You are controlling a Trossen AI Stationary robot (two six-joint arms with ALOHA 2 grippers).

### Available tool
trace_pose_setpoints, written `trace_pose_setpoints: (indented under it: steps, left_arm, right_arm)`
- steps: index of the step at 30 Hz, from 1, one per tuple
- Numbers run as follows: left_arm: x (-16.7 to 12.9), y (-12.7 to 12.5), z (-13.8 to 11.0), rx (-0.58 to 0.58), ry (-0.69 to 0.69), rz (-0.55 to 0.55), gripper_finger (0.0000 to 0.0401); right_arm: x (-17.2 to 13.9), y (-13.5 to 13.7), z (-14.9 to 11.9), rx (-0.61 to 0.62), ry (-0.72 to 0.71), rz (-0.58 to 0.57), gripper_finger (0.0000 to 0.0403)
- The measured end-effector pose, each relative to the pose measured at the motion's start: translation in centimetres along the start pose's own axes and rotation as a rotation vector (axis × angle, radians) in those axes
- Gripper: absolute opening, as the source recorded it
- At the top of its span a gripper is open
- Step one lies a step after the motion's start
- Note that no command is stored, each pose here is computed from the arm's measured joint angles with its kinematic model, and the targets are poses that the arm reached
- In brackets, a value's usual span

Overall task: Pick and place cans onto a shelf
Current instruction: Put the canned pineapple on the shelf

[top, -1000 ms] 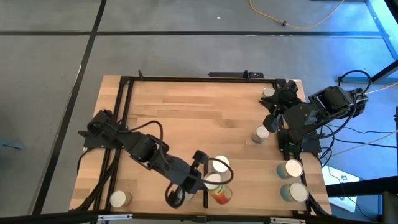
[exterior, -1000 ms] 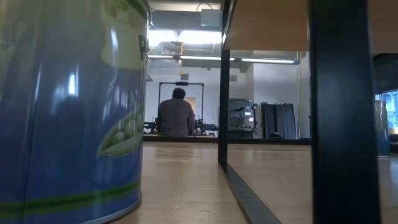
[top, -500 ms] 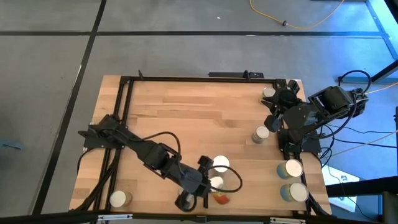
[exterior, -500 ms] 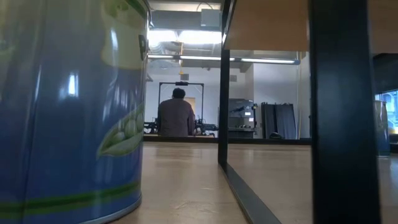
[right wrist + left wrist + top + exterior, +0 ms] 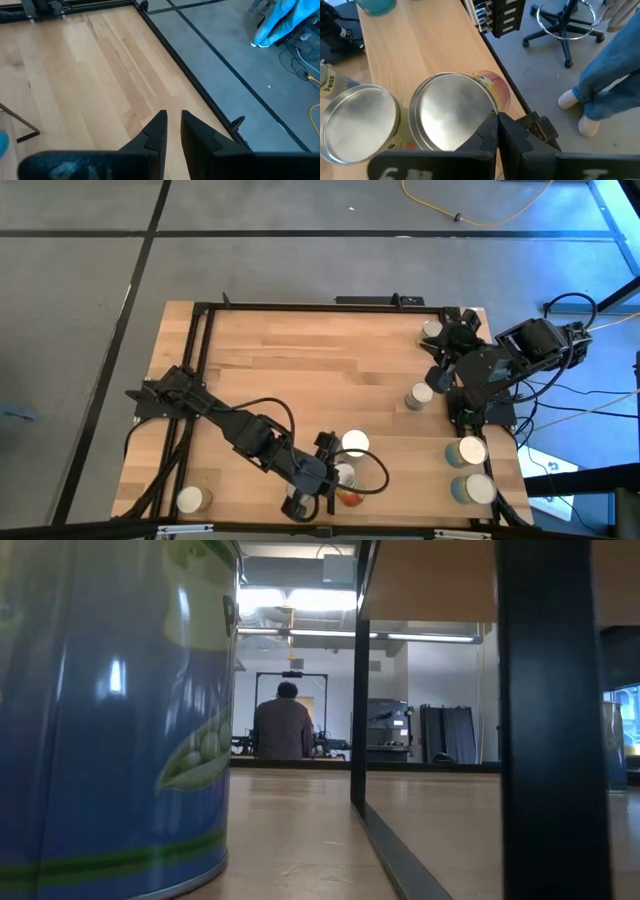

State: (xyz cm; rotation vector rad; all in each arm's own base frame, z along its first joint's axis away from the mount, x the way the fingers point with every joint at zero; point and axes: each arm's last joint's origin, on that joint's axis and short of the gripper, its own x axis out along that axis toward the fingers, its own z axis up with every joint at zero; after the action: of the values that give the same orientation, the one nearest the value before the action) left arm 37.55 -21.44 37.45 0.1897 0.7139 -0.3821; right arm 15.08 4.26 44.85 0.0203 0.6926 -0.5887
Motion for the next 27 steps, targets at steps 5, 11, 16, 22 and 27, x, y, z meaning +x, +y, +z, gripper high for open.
trace_pose_setpoints:
  steps: [5,11,16,22,27]
  left_arm:
    - [0.0,0.0,-0.1,-0.001,0.009,0.002,0.0000]
    - [0.1,0.0,-0.1,0.000,0.009,0.002,0.0000]
    - [0.8,-0.1,-0.3,-0.001,0.022,0.002,0.0000]
    - [1.3,-0.2,-0.4,-0.003,0.033,-0.017,0.0015]
    - [1.6,-0.2,-0.5,-0.004,0.040,-0.020,0.0028]
  right_arm:
    - [0.0,0.0,0.0,0.001,0.009,0.012,0.0057]
    - [0.0,0.1,0.0,0.002,0.017,0.022,0.0057]
    - [0.0,0.1,0.0,0.003,0.017,0.023,0.0057]
    - [0.0,0.1,0.0,0.004,0.016,0.023,0.0057]
    - [0.0,0.1,0.0,0.006,0.016,0.023,0.0057]
